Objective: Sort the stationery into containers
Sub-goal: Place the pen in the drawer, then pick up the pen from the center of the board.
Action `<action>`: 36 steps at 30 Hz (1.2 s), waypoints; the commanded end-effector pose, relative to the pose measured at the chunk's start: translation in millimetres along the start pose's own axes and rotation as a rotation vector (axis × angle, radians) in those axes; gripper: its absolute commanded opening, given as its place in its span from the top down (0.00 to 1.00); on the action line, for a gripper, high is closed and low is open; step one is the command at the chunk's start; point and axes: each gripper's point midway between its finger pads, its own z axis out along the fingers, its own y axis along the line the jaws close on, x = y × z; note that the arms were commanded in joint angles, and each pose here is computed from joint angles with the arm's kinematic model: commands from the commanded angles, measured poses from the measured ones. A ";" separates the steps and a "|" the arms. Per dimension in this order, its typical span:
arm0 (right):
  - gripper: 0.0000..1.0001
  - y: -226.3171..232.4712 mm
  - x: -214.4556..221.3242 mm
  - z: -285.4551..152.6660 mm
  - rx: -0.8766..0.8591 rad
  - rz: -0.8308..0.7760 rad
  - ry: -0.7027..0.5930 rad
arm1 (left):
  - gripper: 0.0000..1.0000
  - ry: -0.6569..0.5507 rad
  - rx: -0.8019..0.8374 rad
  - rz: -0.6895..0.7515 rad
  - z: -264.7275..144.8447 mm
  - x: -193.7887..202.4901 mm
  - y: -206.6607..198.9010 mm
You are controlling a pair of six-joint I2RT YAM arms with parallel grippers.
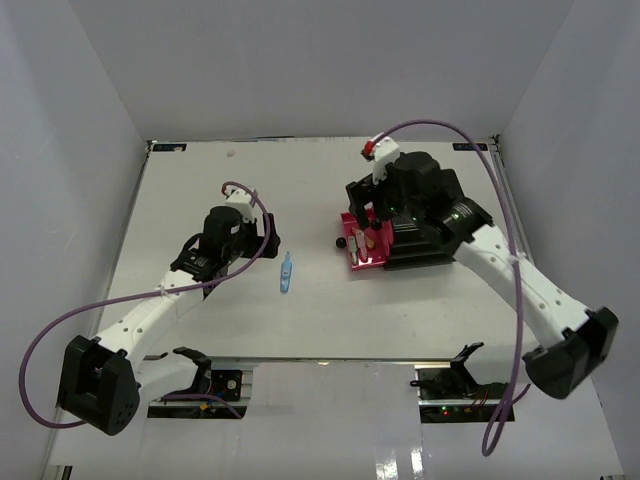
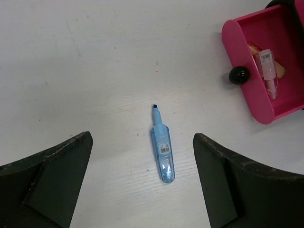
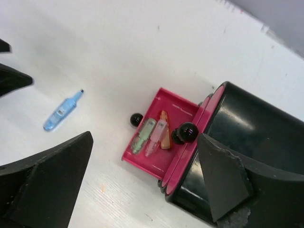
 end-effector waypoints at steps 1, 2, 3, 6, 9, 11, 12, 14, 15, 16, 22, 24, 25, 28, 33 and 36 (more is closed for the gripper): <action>0.02 0.8 -18.9 -17.8 -0.009 0.009 -0.170 | 0.02 0.024 -0.021 -0.091 -4.4 3.5 0.2; 0.03 1.4 -16.4 -22.4 -0.009 0.009 -0.187 | 0.02 0.031 -0.021 -0.098 -4.6 5.4 0.1; 0.05 -1.0 -11.4 -31.2 0.005 0.011 -0.223 | 0.02 0.043 -0.021 -0.111 -5.1 8.8 -0.7; 0.10 -7.6 -5.7 -51.3 0.047 0.036 -0.291 | 0.02 0.064 -0.032 -0.131 -6.9 17.0 0.3; 0.10 -13.9 13.4 -60.0 0.086 0.053 -0.313 | 0.02 0.088 -0.045 -0.163 -7.7 26.4 -0.2; 0.10 -17.0 27.1 -64.1 0.108 0.065 -0.318 | 0.02 0.102 -0.048 -0.188 -6.5 31.0 -3.5; 0.10 -18.7 31.0 -65.4 0.119 0.066 -0.319 | 0.02 0.107 -0.055 -0.197 -6.0 33.3 -5.7; 0.10 -20.6 41.4 -68.6 0.133 0.067 -0.321 | 0.02 0.135 -0.070 -0.199 -2.6 42.1 -7.8; 0.10 -21.2 43.6 -70.1 0.136 0.067 -0.326 | 0.02 0.138 -0.075 -0.198 -1.7 43.0 -10.7; 0.10 -20.7 45.7 -71.4 0.135 0.065 -0.329 | 0.02 0.145 -0.082 -0.203 -0.2 44.8 -11.7; 0.10 -17.8 61.8 -75.7 0.123 0.073 -0.334 | 0.02 0.193 -0.164 -0.188 11.6 60.8 -16.3; 0.10 -16.7 61.0 -78.9 0.117 0.078 -0.352 | 0.03 0.205 -0.176 -0.182 14.1 64.8 -18.9; 0.10 -14.4 63.8 -77.6 0.106 0.077 -0.348 | 0.05 0.213 -0.183 -0.176 17.6 66.4 -20.0; 0.10 -13.0 65.1 -78.5 0.098 0.076 -0.354 | 0.13 0.241 -0.196 -0.156 25.6 73.8 -24.0; 0.10 -10.3 68.0 -77.4 0.083 0.073 -0.349 | 0.22 0.268 -0.205 -0.137 36.9 79.0 -31.0; 0.10 -8.5 69.6 -75.5 0.074 0.071 -0.343 | 0.25 0.297 -0.214 -0.121 42.7 88.3 -33.3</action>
